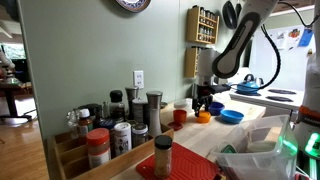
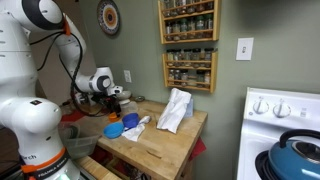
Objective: Put the orange lid on the orange bowl
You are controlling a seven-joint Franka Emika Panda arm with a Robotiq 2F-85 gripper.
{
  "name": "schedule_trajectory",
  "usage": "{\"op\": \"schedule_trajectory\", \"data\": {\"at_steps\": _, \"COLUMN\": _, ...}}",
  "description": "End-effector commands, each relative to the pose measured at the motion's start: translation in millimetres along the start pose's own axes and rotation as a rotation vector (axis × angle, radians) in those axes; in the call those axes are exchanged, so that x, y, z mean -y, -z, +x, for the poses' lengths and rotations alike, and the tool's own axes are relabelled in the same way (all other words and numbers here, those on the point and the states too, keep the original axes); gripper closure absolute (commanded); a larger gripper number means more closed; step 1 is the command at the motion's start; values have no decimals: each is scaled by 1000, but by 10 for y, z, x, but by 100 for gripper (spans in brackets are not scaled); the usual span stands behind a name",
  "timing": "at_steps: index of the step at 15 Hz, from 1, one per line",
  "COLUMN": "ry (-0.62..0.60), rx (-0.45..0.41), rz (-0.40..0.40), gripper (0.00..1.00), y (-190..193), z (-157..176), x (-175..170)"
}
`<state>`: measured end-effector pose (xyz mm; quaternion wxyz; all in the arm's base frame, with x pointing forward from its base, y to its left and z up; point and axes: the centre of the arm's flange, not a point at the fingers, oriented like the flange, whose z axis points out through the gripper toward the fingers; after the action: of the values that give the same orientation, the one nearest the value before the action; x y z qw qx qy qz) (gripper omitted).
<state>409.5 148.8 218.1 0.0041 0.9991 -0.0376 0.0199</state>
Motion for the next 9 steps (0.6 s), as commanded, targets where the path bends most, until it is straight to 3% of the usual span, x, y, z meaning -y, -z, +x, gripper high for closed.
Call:
{"op": "schedule_trajectory", "data": {"at_steps": 1, "ry": -24, "rx": -9, "rz": 14, "gripper": 18, "y": -32, "z": -94, "x": -108}}
{"op": "schedule_trajectory", "data": {"at_steps": 9, "ry": -61, "rx": -42, "rz": 42, "gripper": 17, "y": 10, "z": -169, "x": -227}}
